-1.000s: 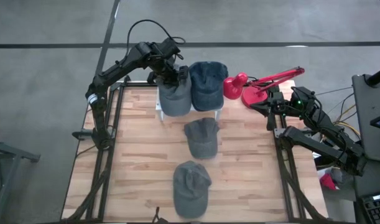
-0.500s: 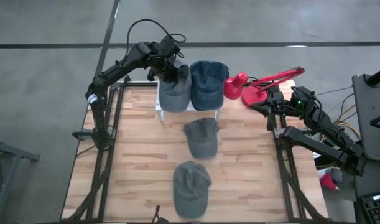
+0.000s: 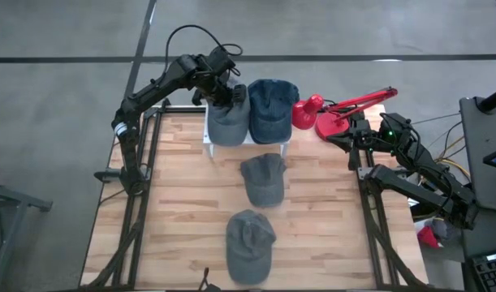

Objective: Pick & Place hat
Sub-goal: Put the bottom left light gray cap on the shelf, then stack the bottom light gray cap on the top of the other light gray cap on the shelf

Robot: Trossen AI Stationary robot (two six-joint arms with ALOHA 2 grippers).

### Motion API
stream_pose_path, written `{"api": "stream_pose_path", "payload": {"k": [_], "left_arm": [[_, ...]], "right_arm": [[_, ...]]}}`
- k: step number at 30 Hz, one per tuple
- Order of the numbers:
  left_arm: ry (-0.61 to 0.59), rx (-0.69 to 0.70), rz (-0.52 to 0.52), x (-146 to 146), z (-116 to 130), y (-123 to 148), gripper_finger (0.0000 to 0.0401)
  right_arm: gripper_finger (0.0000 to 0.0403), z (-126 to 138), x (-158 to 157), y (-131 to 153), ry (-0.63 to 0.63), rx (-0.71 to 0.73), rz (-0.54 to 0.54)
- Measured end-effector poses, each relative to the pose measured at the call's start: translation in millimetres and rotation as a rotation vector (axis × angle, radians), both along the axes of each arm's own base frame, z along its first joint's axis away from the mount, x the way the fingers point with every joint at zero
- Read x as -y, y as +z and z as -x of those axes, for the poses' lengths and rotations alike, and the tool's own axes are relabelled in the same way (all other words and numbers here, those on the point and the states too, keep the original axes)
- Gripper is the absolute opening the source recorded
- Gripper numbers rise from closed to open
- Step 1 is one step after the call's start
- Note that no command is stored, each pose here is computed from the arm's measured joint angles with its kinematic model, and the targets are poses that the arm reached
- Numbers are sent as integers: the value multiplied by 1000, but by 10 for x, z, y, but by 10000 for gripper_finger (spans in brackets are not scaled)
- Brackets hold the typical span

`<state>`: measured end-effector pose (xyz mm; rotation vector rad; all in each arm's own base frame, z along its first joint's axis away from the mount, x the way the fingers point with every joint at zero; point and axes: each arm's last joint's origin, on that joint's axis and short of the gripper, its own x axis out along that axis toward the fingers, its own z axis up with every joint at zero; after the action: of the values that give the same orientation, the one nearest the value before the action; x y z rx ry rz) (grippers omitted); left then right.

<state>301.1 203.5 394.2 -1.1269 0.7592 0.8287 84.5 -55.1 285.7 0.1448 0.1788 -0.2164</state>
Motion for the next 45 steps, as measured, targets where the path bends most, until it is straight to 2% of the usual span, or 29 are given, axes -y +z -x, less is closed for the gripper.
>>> {"api": "stream_pose_path", "payload": {"k": [15, 29, 45], "left_arm": [[21, -7, -13, -4, 6, 5, 2], [31, -4, -10, -1, 5, 9, 98], [32, 36, -23, 115, 83, 153, 103]], "right_arm": [[8, 0, 0, 0, -1, 1, -5], [8, 0, 0, 0, -2, 1, -7], [8, 0, 0, 0, -1, 1, -5]]}}
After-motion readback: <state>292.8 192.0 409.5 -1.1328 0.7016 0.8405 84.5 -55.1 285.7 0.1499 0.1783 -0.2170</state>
